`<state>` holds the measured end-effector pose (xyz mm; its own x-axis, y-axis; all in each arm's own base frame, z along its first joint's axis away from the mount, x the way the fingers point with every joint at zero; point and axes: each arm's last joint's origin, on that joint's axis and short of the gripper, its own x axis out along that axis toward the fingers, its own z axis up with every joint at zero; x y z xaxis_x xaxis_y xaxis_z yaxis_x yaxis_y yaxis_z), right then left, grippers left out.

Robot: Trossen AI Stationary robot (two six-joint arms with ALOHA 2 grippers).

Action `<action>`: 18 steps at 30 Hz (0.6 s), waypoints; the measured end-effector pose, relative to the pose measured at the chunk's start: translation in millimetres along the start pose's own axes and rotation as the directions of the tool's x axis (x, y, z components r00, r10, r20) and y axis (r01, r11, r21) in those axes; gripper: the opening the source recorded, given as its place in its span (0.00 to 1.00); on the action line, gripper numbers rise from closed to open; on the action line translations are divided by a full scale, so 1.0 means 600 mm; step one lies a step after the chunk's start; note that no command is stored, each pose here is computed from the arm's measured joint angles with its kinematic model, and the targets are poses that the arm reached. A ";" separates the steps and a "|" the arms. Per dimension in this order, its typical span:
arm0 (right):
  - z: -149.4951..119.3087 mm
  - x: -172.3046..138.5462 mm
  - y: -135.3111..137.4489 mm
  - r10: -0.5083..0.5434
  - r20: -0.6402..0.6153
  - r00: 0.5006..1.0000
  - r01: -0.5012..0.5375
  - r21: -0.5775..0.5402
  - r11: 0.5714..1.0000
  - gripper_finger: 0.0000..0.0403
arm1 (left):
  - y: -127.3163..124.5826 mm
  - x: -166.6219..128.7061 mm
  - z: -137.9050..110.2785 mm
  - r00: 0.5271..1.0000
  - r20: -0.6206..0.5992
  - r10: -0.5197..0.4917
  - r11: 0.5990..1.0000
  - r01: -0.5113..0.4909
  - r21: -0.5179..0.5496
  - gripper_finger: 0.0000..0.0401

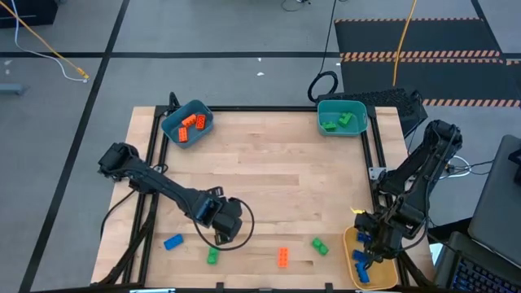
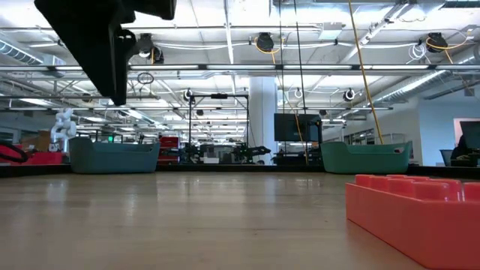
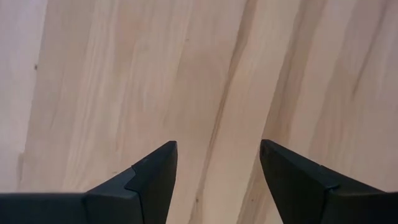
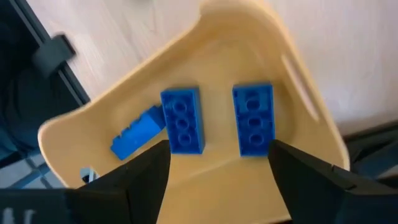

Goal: Sort & place blocks by color
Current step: Put the right green game piece into the light blue bin

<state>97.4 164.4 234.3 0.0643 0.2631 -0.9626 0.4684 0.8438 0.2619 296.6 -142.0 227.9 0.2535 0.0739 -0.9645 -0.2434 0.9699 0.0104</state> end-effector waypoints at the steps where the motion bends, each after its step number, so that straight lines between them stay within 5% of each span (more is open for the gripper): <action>1: 0.003 0.000 0.000 0.001 0.014 1.000 -0.001 -0.001 1.000 0.65 | -0.002 0.000 0.001 1.000 0.008 -0.007 1.000 0.007 0.008 0.58; 13: 0.060 -0.009 0.025 0.184 0.160 0.970 -0.165 -0.126 0.978 0.65 | -0.001 0.001 0.040 0.979 0.120 -0.165 0.981 0.150 0.124 0.58; 18: 0.096 -0.008 0.024 0.177 0.224 0.958 -0.147 -0.145 0.979 0.65 | 0.009 0.004 0.048 0.980 0.121 -0.157 0.983 0.144 0.110 0.58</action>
<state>154.6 148.1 238.5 0.3419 0.2965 -0.8917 0.3214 0.8548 0.4074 322.5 -129.8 233.4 0.3999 -0.0519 -0.9151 -0.1002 0.9899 -0.1000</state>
